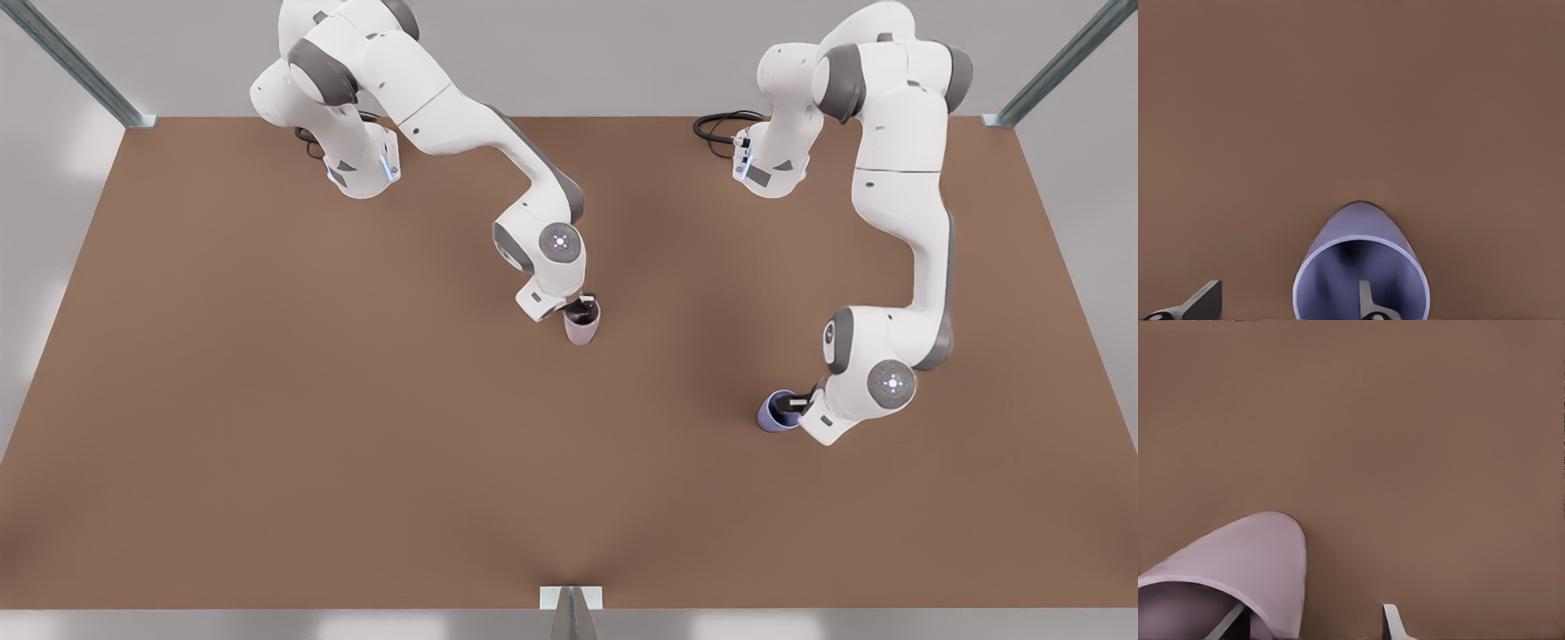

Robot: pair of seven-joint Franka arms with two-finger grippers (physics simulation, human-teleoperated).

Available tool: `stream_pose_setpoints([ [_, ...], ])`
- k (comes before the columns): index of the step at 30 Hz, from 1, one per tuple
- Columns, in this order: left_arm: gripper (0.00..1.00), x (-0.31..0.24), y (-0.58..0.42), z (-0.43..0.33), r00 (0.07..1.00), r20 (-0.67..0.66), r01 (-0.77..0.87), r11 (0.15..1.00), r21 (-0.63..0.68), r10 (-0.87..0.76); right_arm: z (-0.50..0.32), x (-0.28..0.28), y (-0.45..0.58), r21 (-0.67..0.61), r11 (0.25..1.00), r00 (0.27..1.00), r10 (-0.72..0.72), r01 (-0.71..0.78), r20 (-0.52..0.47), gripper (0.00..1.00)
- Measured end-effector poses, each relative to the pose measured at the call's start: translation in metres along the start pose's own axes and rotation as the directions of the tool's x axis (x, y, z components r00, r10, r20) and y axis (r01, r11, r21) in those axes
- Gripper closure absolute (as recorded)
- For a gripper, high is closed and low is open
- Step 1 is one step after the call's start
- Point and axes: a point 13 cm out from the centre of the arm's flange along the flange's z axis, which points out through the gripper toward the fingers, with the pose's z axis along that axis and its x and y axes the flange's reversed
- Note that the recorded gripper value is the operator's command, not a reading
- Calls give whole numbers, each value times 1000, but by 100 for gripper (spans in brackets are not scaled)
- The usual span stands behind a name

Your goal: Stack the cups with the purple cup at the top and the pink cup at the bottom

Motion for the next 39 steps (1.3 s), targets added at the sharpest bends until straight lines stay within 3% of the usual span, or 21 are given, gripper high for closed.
stream_pose_setpoints([
  [4,4,0,-3,9,1000,-7,-2,1000,0,2,-4,-4,-1,-11,999,999,35,-35,-1,0],
  [5,35,0,-3,9,1000,-5,-1,1000,1,1,-4,-4,-1,-13,999,999,41,-41,-2,0],
  [6,56,-1,-3,9,1000,-4,1,1000,2,-1,-4,-4,0,-15,999,999,46,-46,-2,0],
  [10,74,0,-17,4,1000,-4,17,999,40,-17,-8,-4,1,-23,998,998,60,-60,-1,0],
  [17,79,2,-31,7,999,-16,51,995,91,-50,-31,-14,0,-46,995,996,87,-86,17,0],
  [22,79,0,-33,0,998,-6,58,993,100,-57,-119,-54,-26,-119,982,987,152,-144,61,0],
  [24,79,-3,-40,-14,999,13,47,994,103,-49,-190,-104,-89,-161,962,969,235,-220,79,0],
  [27,79,8,-80,-53,999,40,-11,995,101,7,-285,-210,-297,-176,894,892,436,-413,122,0],
  [29,79,22,-114,-74,998,38,-54,994,96,50,-330,-232,-418,-152,864,851,501,-480,158,0],
  [32,79,26,-187,-106,992,34,-120,989,84,118,-360,-218,-479,-98,893,876,450,-439,171,0],
  [39,79,98,-315,-147,988,-59,-139,987,79,144,-342,-195,-454,22,978,975,207,-210,85,0],
])
